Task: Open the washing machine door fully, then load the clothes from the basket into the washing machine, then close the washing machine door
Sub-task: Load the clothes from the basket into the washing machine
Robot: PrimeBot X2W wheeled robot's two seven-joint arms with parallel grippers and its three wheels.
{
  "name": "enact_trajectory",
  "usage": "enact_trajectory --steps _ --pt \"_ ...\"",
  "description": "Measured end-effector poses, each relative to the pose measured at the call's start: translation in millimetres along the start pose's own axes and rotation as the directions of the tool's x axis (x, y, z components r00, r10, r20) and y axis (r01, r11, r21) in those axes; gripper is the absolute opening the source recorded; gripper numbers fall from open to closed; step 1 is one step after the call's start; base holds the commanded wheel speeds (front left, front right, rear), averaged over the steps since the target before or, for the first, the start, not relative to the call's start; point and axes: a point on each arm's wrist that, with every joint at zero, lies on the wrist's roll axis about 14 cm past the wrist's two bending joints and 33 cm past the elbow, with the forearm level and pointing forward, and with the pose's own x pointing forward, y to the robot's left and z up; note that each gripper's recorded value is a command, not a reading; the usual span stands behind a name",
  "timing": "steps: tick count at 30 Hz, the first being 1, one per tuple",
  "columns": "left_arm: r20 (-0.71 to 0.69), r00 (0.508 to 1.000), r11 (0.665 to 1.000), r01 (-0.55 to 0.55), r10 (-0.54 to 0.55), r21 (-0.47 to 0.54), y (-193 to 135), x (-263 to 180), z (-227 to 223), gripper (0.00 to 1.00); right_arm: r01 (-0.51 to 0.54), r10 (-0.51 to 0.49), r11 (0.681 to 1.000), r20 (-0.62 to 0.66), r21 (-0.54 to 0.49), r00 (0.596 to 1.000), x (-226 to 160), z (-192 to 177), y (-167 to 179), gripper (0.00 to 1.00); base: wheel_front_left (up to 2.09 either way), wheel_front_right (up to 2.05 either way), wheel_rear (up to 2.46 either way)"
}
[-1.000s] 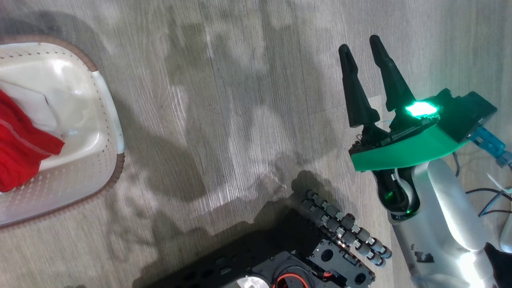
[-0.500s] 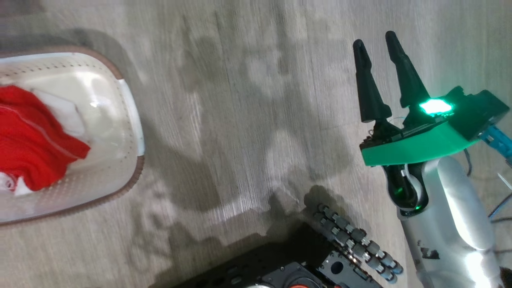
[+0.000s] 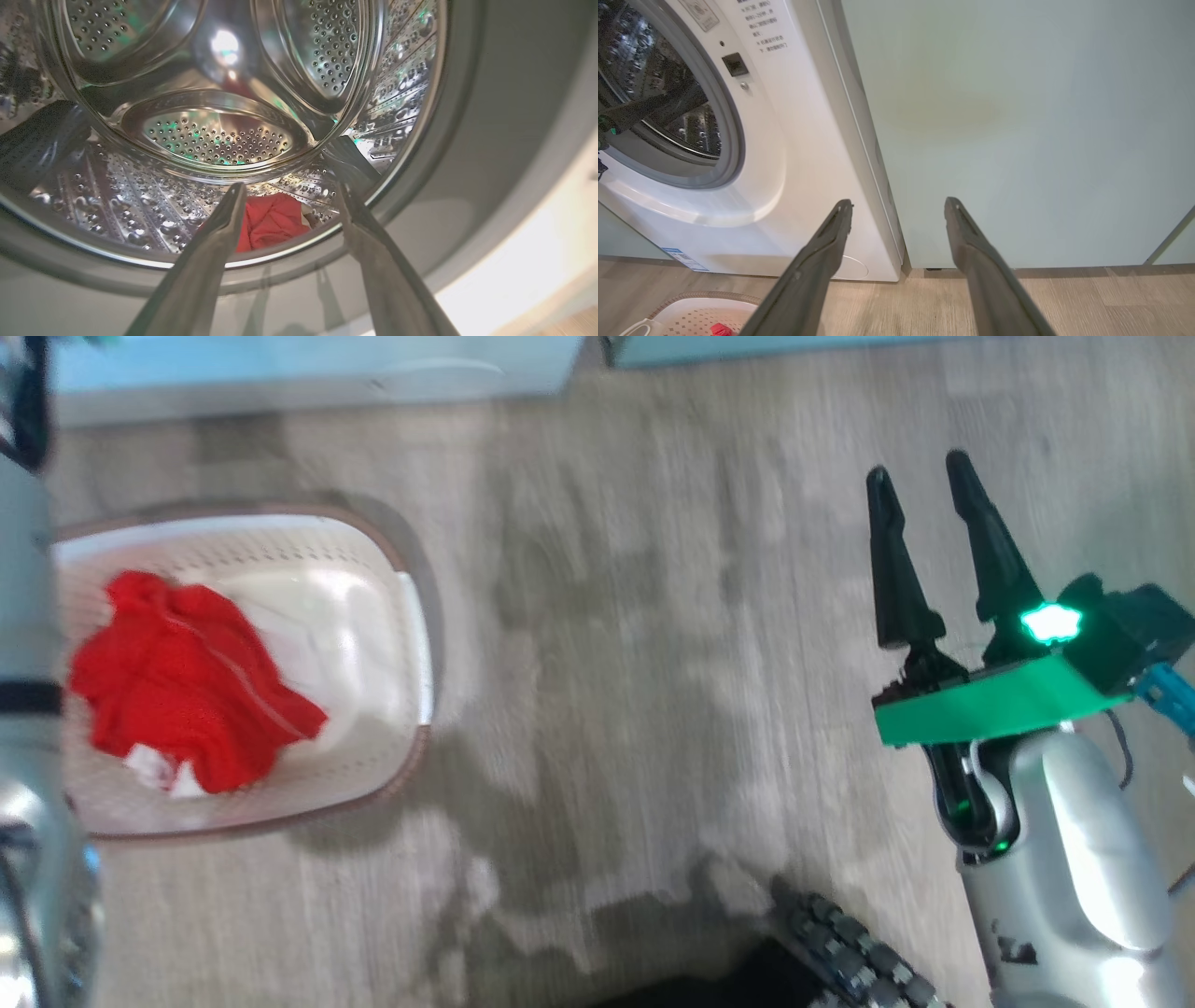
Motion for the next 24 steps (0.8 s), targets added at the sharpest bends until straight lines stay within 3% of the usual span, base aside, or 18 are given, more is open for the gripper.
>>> enact_trajectory --steps 13,24 --pt "0.023 1.000 1.000 -0.019 0.019 -0.019 -18.0 -111.7 46.3 1.00 -0.068 0.066 0.998 0.100 0.017 0.993 -26.5 45.0 25.7 1.00 0.00 0.00 0.00" --pt "0.034 0.993 0.993 -0.111 0.113 -0.039 -12.7 -208.8 63.5 1.00 -0.151 0.146 0.988 0.149 0.027 0.978 -44.4 64.6 54.6 1.00 0.00 0.00 0.00"
